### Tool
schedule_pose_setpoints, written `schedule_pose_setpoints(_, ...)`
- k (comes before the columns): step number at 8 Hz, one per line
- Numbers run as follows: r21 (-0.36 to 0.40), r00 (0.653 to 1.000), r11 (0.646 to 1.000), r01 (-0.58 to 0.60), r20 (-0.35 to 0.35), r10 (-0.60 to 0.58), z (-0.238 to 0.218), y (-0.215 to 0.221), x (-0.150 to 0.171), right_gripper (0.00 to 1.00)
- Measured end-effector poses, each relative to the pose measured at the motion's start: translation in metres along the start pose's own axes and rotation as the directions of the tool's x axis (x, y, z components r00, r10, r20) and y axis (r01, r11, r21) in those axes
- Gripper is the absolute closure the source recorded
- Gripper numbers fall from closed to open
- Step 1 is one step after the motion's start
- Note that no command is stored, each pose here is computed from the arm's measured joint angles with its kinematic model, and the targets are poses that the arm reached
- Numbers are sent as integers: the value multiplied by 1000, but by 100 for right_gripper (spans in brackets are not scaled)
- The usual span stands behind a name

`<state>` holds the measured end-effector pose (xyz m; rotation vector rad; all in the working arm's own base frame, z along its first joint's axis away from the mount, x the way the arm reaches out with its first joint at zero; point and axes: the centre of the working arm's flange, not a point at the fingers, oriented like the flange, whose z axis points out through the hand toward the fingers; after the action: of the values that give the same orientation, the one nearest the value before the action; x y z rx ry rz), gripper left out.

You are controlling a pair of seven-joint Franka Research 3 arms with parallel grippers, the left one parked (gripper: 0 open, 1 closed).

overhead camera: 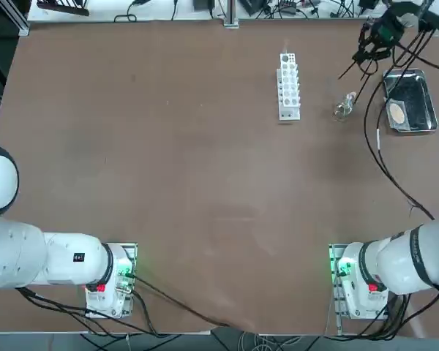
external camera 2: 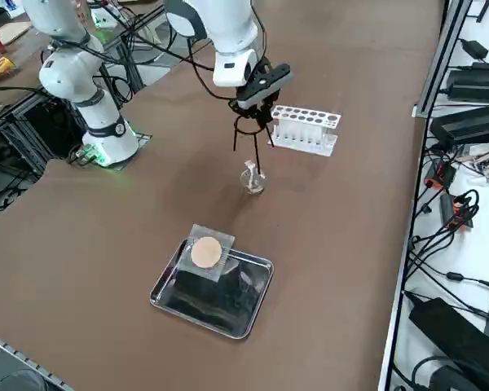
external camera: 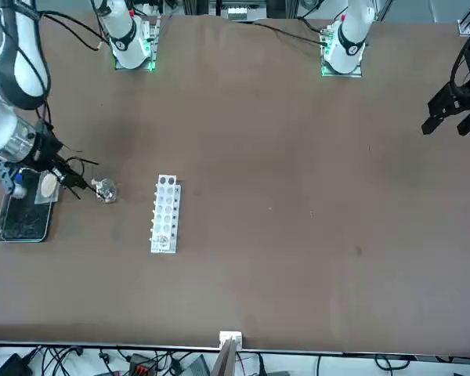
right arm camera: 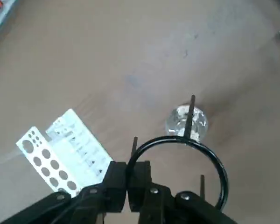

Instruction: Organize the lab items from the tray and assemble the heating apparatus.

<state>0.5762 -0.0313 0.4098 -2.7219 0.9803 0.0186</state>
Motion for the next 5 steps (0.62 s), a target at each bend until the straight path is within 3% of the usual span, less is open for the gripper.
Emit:
schedule_pose_setpoints(2,-30,1000,1000,7,-11,-8,20,9,-5,93)
schedule_pose_setpoints(5,-23,995,1000,11,-101,-13,56,20,-14,93)
